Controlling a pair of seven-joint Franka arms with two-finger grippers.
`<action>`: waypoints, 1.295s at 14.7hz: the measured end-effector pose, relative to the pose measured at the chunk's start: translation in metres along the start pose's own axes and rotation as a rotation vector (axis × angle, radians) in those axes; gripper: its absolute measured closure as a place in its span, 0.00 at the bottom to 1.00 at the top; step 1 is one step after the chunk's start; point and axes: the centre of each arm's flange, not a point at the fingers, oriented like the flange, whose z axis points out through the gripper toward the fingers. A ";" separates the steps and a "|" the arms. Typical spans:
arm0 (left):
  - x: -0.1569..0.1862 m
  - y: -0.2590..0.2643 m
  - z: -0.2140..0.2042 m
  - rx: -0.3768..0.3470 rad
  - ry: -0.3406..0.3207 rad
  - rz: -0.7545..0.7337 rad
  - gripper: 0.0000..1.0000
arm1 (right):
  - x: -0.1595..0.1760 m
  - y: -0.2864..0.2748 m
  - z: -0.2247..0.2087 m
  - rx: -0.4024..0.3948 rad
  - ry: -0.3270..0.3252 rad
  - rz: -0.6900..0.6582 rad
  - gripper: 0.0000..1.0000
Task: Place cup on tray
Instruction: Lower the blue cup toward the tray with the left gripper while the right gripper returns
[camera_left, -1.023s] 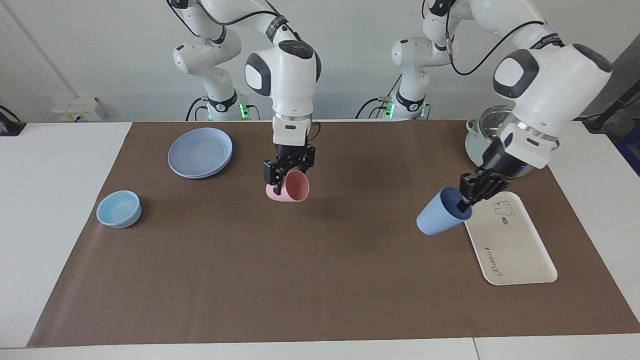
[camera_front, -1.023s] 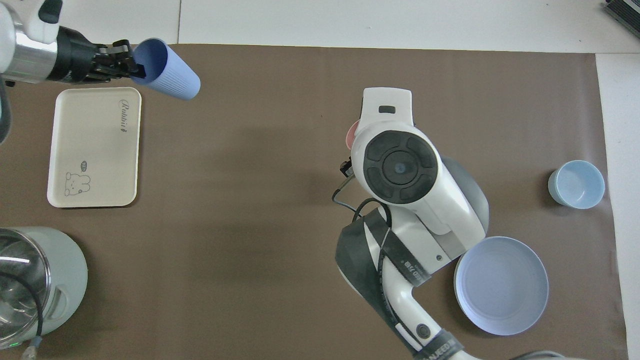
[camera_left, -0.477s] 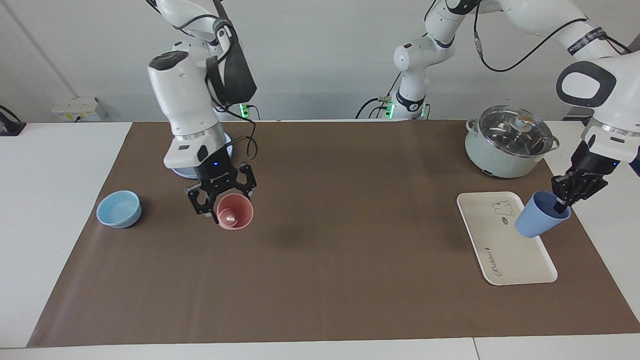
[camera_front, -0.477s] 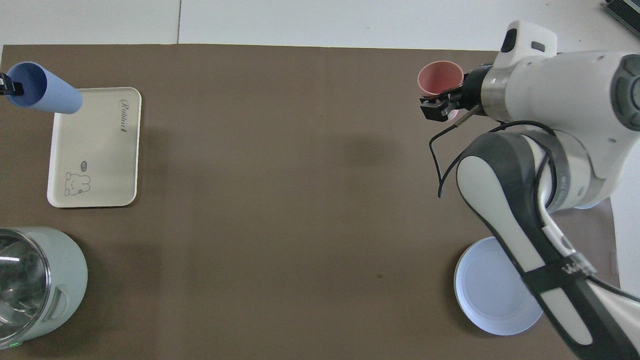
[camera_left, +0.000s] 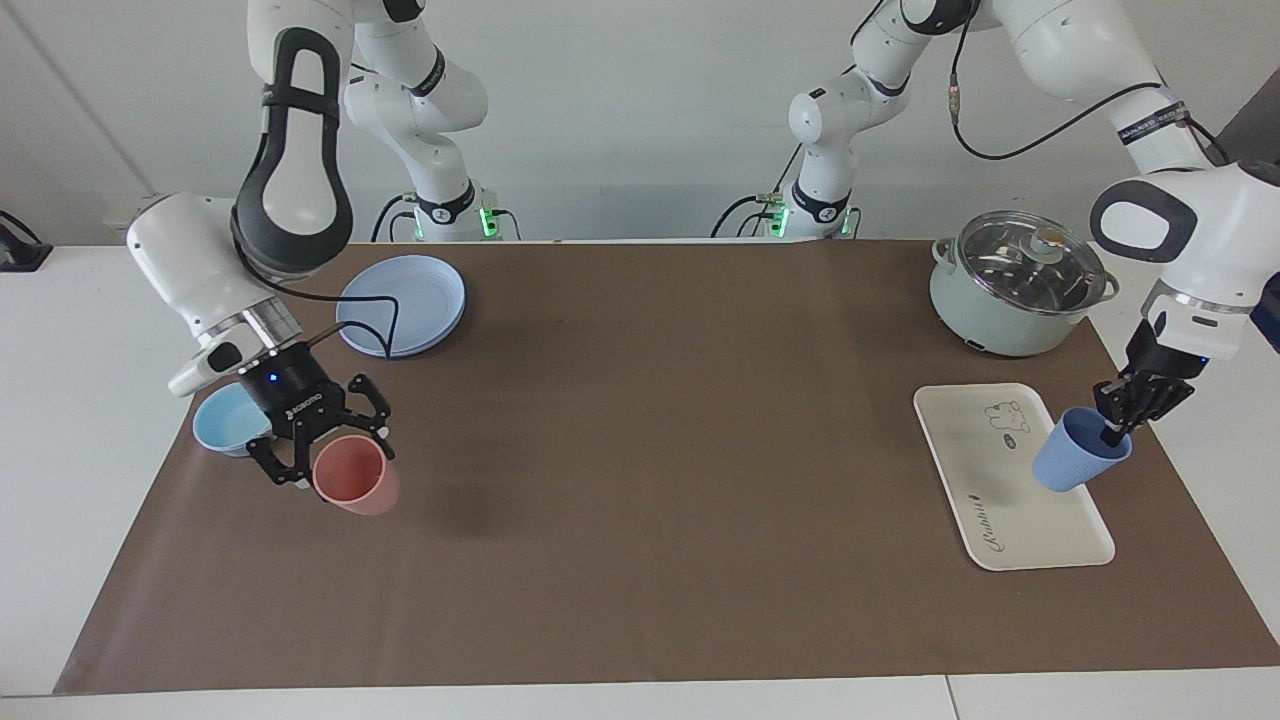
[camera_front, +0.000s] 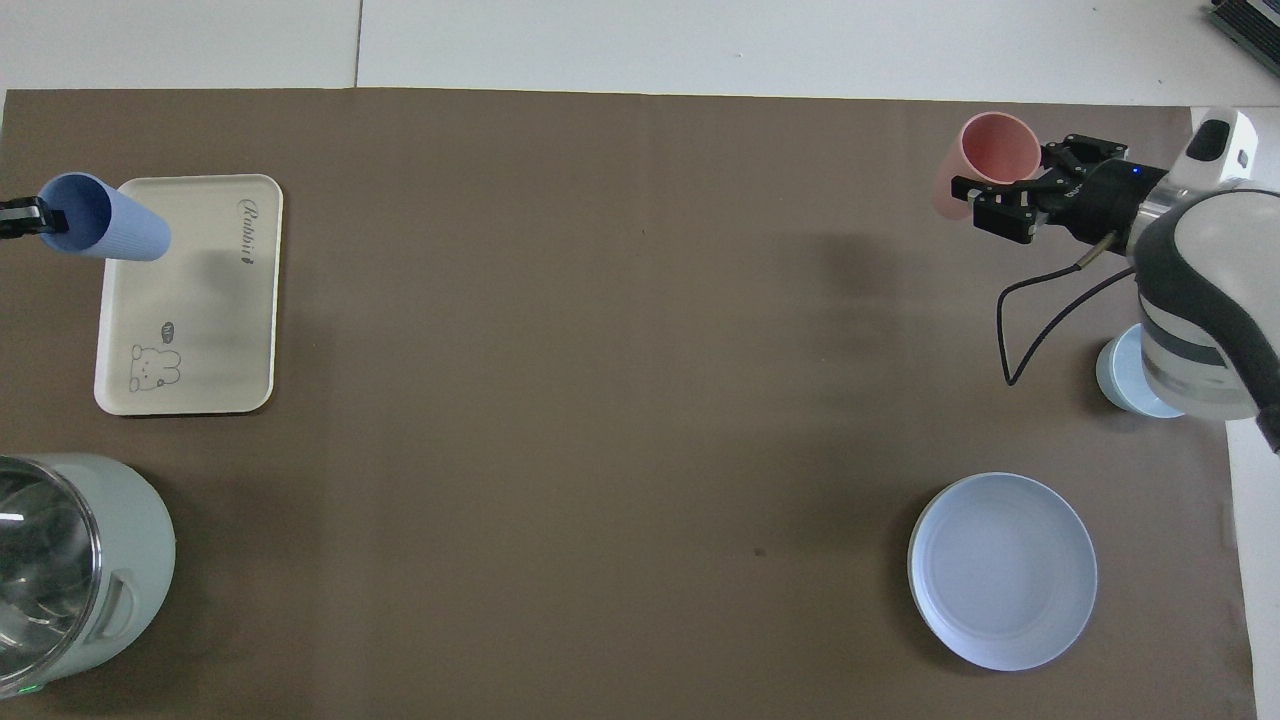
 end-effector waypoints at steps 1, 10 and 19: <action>-0.003 -0.007 0.011 0.000 -0.008 -0.007 0.94 | -0.015 0.005 0.003 0.002 0.023 0.007 0.17; -0.013 -0.020 0.036 0.000 -0.020 -0.026 0.66 | -0.110 0.023 0.029 -0.049 0.102 -0.111 0.17; 0.041 0.066 -0.021 -0.037 -0.145 0.095 0.02 | -0.144 0.015 0.036 -0.043 0.080 -0.108 0.17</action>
